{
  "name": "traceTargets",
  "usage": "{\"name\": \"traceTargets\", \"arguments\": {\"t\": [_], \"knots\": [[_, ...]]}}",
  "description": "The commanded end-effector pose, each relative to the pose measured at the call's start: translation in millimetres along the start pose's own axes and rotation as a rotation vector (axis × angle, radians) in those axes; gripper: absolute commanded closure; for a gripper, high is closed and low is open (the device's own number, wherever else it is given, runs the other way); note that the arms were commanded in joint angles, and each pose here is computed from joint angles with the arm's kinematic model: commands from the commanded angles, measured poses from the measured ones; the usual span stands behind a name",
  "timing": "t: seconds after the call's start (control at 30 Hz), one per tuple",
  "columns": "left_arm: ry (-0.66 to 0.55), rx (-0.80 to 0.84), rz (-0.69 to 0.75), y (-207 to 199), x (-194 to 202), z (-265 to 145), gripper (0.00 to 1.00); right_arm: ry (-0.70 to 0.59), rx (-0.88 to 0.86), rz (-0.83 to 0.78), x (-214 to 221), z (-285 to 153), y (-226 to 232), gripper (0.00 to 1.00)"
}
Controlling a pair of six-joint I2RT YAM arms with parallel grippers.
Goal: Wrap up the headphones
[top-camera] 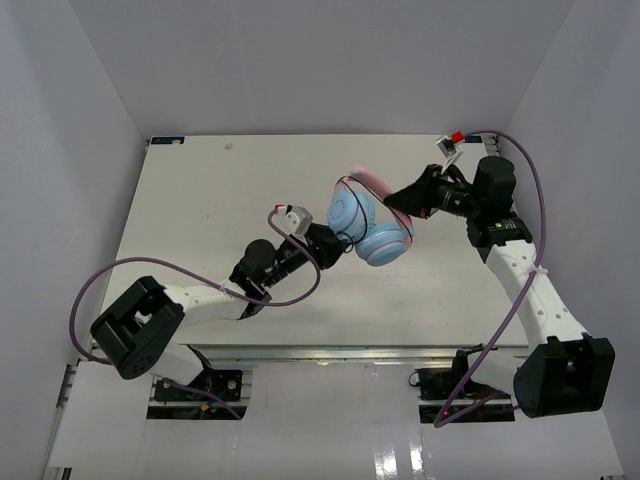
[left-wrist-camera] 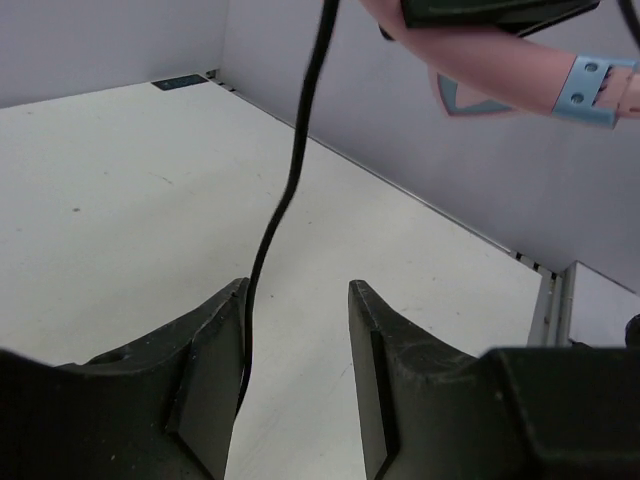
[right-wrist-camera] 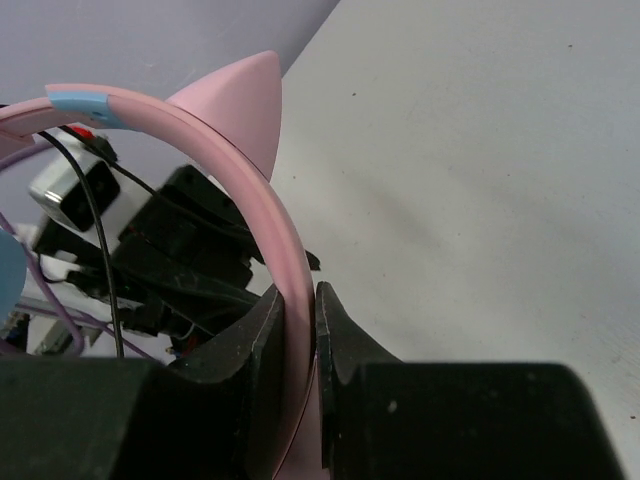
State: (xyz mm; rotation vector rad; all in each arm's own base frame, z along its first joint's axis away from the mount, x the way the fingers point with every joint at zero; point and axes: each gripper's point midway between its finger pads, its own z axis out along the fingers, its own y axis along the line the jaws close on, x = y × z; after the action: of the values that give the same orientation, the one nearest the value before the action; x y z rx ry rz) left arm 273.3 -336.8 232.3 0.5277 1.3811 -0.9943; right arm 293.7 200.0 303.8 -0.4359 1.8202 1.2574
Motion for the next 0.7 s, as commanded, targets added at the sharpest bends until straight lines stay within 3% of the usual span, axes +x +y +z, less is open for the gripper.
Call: {"name": "traceTargets", "arguments": {"t": [0.0,0.03,0.1,0.2,0.37,0.47,0.67], "knots": [[-0.151,0.125,-0.117,-28.7,-18.0,5.3,0.46,-0.135,-0.011,0.053,-52.2,-6.3,27.3,0.92],[-0.155,0.138,-0.131,-33.2,-13.6,9.3,0.47,-0.147,0.004,0.069,-56.1,-5.1,24.4,0.92],[-0.134,0.149,-0.145,-33.7,-0.7,21.7,0.65,-0.158,0.014,0.091,-61.2,-3.6,22.8,0.92],[-0.118,0.157,-0.155,-38.8,9.7,35.2,0.79,-0.204,0.088,0.085,-69.9,-3.8,9.6,0.92],[-0.094,0.101,-0.17,-35.3,26.5,41.4,0.92,-0.274,0.236,0.046,-80.9,-8.8,-16.2,0.92],[-0.079,0.02,-0.184,-27.1,34.1,38.1,0.99,-0.31,0.416,-0.001,-78.5,-12.3,-46.9,0.92],[-0.021,-0.076,-0.212,-27.8,50.1,36.4,1.0,-0.308,0.733,-0.068,-33.1,-11.9,-110.4,0.92]]}}
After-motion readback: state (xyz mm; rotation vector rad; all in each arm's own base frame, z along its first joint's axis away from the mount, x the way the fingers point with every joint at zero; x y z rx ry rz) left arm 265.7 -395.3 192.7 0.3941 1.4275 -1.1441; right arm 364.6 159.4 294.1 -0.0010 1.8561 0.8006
